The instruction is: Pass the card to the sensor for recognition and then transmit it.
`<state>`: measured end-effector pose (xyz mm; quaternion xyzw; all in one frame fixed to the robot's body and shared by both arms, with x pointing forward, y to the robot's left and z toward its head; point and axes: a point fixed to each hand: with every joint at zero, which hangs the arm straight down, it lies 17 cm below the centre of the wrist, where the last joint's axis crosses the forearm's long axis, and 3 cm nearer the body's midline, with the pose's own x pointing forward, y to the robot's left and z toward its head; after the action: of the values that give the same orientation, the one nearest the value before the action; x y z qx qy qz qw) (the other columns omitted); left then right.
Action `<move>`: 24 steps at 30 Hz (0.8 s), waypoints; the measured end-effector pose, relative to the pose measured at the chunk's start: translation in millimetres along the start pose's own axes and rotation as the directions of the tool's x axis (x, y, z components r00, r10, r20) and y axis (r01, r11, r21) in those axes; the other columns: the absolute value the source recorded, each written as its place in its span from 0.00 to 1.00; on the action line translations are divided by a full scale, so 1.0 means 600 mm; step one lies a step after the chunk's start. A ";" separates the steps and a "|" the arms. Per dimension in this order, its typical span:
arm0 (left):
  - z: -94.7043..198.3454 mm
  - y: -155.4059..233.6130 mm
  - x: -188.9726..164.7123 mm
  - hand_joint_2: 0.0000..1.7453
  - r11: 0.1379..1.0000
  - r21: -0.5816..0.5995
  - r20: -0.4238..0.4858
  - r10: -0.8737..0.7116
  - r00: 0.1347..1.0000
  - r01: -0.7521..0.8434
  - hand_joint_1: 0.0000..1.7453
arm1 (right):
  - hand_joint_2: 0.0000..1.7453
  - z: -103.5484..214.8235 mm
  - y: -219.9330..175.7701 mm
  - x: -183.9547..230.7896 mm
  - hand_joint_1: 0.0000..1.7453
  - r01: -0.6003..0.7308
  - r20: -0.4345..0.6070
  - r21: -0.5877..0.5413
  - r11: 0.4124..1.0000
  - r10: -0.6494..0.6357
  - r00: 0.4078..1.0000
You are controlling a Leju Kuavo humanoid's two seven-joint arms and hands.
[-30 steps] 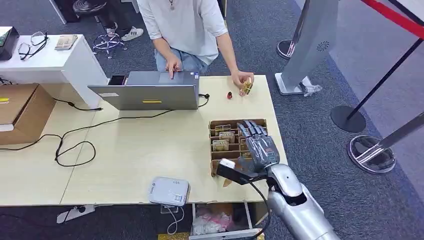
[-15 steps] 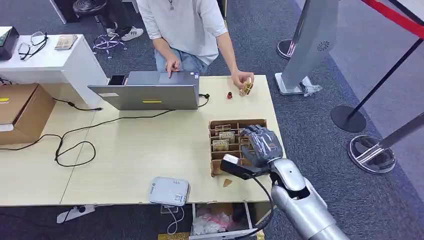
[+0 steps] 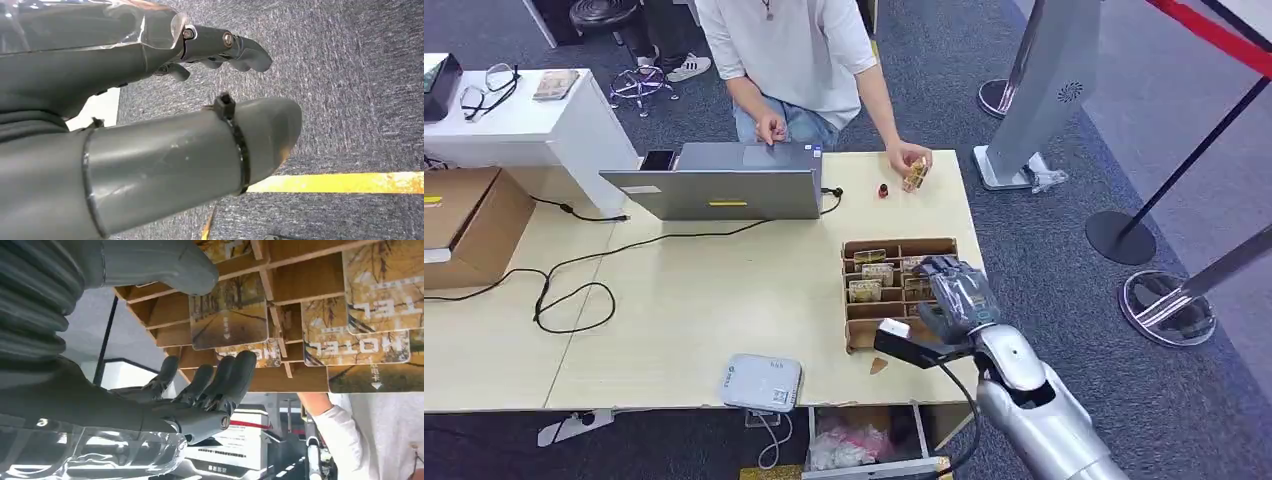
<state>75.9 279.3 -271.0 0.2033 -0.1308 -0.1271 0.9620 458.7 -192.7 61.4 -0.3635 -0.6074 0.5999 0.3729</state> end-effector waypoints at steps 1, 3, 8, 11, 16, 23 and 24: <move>0.000 0.000 0.000 0.00 1.000 0.000 0.000 0.000 1.000 0.000 0.00 | 1.00 0.001 -0.001 -0.001 0.47 -0.002 0.000 0.000 1.000 0.002 1.000; 0.000 0.000 0.001 0.00 1.000 0.000 0.002 0.000 1.000 0.000 0.00 | 1.00 0.003 -0.001 -0.006 0.49 -0.008 -0.001 0.000 1.000 0.008 1.000; 0.000 0.000 0.001 0.00 1.000 0.000 0.003 0.000 1.000 0.000 0.00 | 1.00 0.006 -0.005 -0.012 0.79 -0.016 -0.001 -0.003 1.000 0.016 1.000; -0.001 0.002 0.000 0.00 1.000 0.001 0.002 0.000 1.000 0.000 0.00 | 1.00 0.006 -0.007 -0.012 0.85 -0.017 0.000 -0.007 1.000 0.017 1.000; -0.002 0.003 -0.001 0.00 1.000 0.002 0.001 -0.001 1.000 0.001 0.00 | 1.00 0.007 -0.007 -0.013 0.88 -0.018 0.000 -0.006 1.000 0.018 1.000; -0.002 0.005 -0.001 0.00 1.000 0.003 0.001 -0.001 1.000 0.001 0.00 | 1.00 0.007 -0.007 -0.013 0.92 -0.019 0.000 -0.006 1.000 0.019 1.000; -0.002 0.004 -0.001 0.00 1.000 0.003 0.001 -0.001 1.000 0.001 0.00 | 1.00 0.007 -0.008 -0.013 0.92 -0.019 0.000 -0.007 1.000 0.019 1.000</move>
<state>76.0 282.4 -271.1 0.2048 -0.1313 -0.1275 0.9615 458.7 -201.8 65.8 -0.3705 -0.6059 0.6013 0.3661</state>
